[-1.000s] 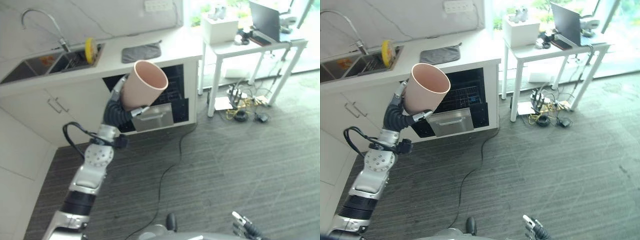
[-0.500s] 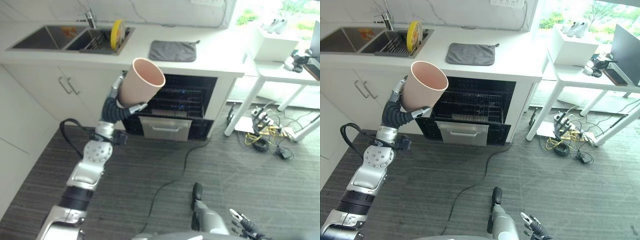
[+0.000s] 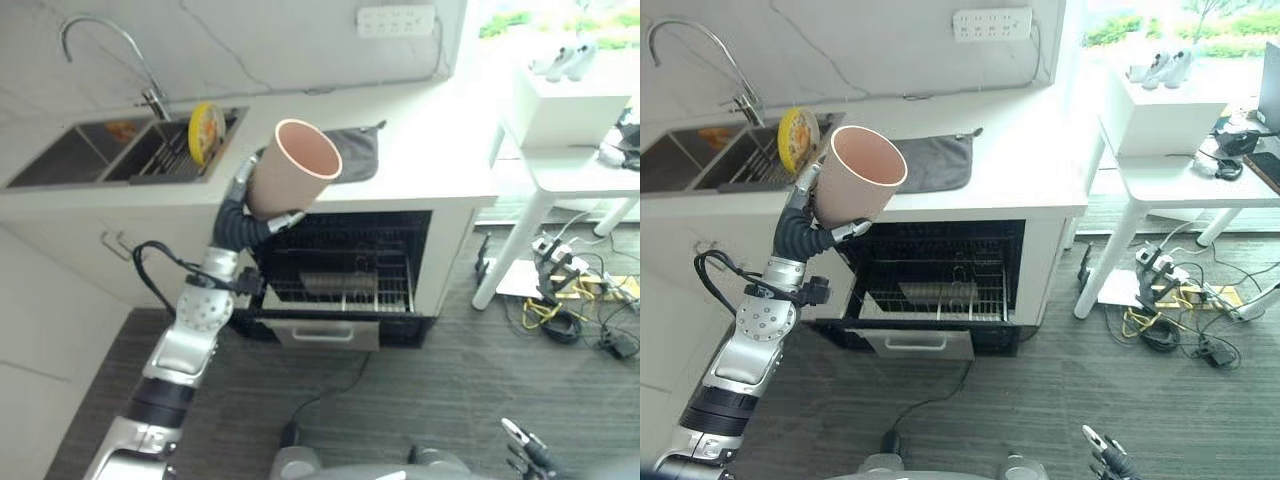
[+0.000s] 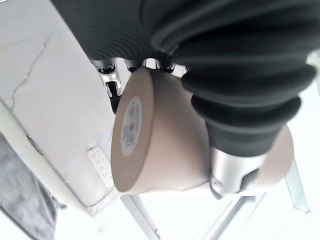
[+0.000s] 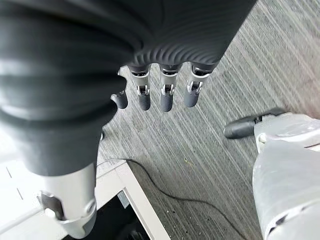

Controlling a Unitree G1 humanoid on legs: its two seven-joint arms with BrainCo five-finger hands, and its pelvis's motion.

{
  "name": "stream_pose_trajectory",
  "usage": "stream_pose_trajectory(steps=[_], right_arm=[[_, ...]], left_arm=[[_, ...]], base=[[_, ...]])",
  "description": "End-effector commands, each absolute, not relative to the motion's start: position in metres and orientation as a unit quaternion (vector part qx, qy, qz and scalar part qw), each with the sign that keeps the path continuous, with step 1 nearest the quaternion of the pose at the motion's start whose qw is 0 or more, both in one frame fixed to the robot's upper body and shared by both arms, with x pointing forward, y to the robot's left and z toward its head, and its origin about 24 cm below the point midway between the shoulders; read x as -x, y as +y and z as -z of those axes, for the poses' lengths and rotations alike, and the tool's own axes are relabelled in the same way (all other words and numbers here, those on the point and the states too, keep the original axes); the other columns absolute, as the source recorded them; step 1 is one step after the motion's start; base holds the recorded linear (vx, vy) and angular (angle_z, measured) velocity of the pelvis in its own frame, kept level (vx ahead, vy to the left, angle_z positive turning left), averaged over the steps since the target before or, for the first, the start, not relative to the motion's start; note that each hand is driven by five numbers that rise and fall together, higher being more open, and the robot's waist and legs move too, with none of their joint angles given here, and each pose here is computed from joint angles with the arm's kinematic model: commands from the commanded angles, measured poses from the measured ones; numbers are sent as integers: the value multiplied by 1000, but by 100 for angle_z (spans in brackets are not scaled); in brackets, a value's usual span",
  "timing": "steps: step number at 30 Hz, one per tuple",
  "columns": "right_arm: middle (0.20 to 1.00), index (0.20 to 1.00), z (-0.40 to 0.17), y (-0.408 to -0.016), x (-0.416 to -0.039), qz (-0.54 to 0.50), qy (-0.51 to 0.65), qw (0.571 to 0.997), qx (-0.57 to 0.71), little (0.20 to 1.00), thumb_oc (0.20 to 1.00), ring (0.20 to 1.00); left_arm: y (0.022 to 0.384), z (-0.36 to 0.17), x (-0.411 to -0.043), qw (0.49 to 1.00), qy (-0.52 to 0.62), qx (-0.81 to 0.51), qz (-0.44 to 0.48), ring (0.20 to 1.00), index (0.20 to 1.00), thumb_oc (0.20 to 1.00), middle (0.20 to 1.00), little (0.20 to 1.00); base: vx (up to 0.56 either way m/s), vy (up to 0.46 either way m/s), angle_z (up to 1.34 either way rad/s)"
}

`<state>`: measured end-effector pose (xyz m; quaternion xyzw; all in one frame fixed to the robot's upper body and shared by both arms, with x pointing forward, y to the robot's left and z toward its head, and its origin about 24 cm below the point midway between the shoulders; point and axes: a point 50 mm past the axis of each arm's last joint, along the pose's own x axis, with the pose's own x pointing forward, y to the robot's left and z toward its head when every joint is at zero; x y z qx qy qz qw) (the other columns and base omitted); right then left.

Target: Place the dishes in the dishwasher.

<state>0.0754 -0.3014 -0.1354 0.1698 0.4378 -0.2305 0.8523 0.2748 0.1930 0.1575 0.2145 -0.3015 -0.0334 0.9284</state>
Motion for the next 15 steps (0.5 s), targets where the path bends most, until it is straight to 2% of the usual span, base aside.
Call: stream_pose_trajectory(steps=[1,3,6,8,10,12,14,15], right_arm=[[1000,1000,141,-278,-89,247,405,851,-225,1000,1000,1000],[1000,1000,146,-269,-81,248,419,841,-234,1000,1000,1000],[1000,1000,149,-253,-89,212,432,846,-228,1000,1000,1000],[1000,1000,150,-253,-88,216,436,844,-227,1000,1000,1000],[1000,1000,149,-251,-93,226,424,844,-238,1000,1000,1000],[1000,1000,141,-261,-105,279,368,844,-272,1000,1000,1000],[1000,1000,128,-274,-117,299,311,862,-265,1000,1000,1000],[1000,1000,120,-283,-124,353,260,845,-308,1000,1000,1000]], left_arm=[[192,-188,-271,901,-372,-222,37,200,200,200,200,200],[190,-189,-278,900,-367,-234,34,200,200,200,200,200],[203,-193,-277,901,-358,-246,9,200,200,200,200,200],[204,-193,-276,903,-354,-244,18,200,200,200,200,200],[199,-186,-274,908,-350,-231,27,200,200,200,200,200],[194,-179,-272,919,-341,-196,38,200,200,200,200,200],[192,-172,-272,935,-326,-136,36,200,200,200,200,200],[195,-162,-273,948,-305,-91,2,200,200,200,200,200]], base=[[93,473,28],[52,368,24],[55,270,-123],[104,-87,-72],[110,-134,41],[112,-170,18],[67,-118,-1],[83,-118,-9]])
